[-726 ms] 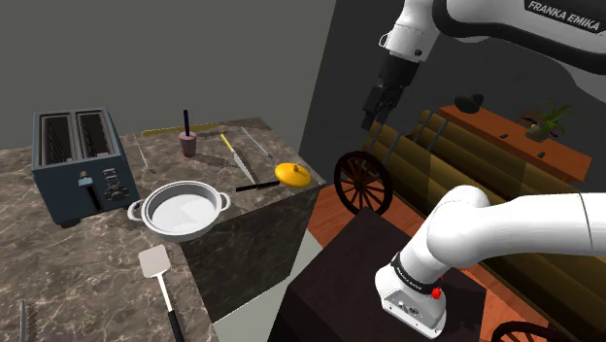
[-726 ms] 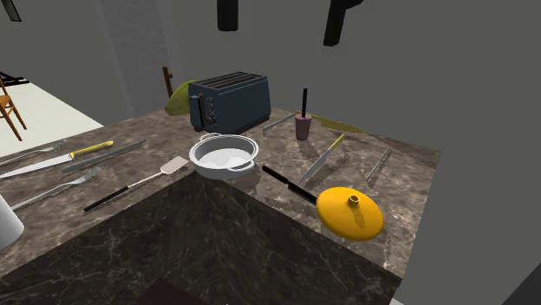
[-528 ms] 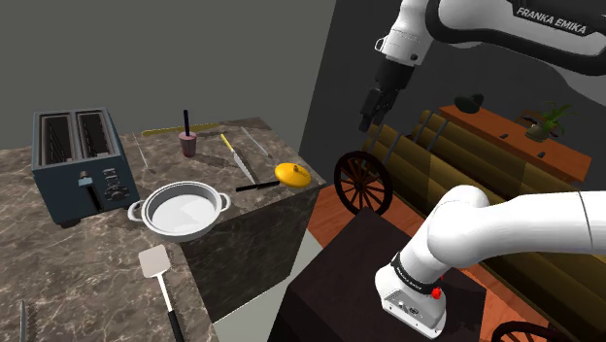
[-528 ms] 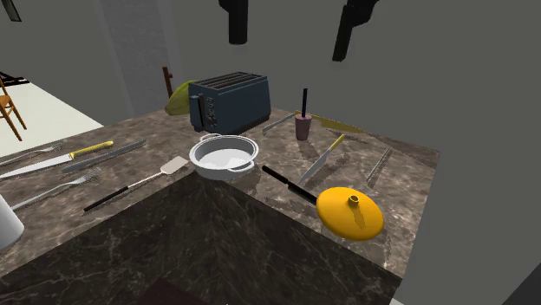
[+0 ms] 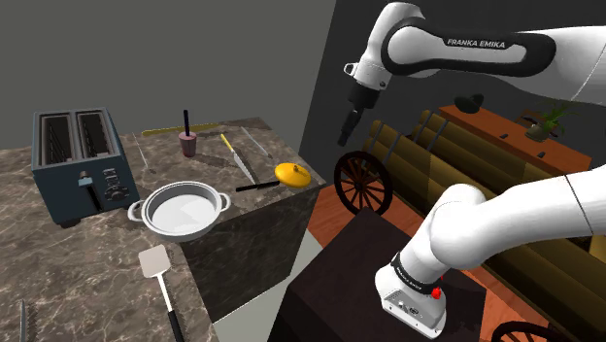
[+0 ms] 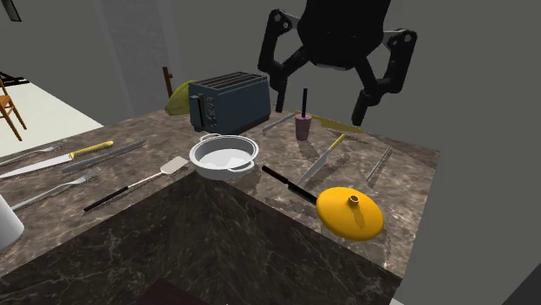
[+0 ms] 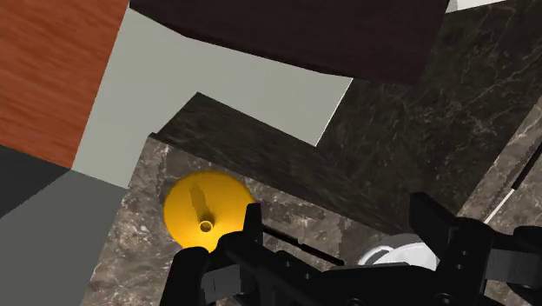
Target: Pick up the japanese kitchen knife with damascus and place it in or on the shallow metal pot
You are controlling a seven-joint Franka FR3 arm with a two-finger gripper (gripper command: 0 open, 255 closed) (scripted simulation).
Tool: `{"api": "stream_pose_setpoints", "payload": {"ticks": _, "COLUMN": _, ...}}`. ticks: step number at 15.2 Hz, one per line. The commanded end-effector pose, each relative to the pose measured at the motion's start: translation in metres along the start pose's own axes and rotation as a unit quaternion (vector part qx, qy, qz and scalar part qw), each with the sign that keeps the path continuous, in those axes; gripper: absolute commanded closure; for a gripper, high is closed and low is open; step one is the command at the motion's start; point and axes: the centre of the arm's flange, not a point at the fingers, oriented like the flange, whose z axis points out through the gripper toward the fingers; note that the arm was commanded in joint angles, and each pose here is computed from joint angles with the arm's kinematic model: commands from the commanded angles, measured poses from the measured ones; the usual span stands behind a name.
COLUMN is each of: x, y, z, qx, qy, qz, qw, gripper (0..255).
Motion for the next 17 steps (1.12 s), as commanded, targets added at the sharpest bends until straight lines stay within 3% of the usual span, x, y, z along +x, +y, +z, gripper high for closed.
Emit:
{"api": "stream_pose_setpoints", "payload": {"ticks": 1, "x": 0.012, "y": 0.011, "z": 0.022, "qx": 0.006, "qy": 0.004, "qz": -0.039, "qw": 0.9992, "gripper": 0}}
{"api": "stream_pose_setpoints", "payload": {"ticks": 5, "x": 0.041, "y": 0.031, "z": 0.062, "qx": 0.018, "qy": 0.01, "qz": -0.111, "qw": 0.9936, "gripper": 0}}
{"api": "stream_pose_setpoints", "payload": {"ticks": 9, "x": 0.074, "y": 0.045, "z": 0.102, "qx": 0.03, "qy": 0.017, "qz": -0.183, "qw": 0.9824, "gripper": 0}}
{"api": "stream_pose_setpoints", "payload": {"ticks": 13, "x": 0.108, "y": 0.053, "z": 0.142, "qx": 0.042, "qy": 0.023, "qz": -0.254, "qw": 0.966, "gripper": 0}}
{"api": "stream_pose_setpoints", "payload": {"ticks": 17, "x": 0.144, "y": 0.055, "z": 0.181, "qx": 0.054, "qy": 0.029, "qz": -0.324, "qw": 0.9442, "gripper": 0}}
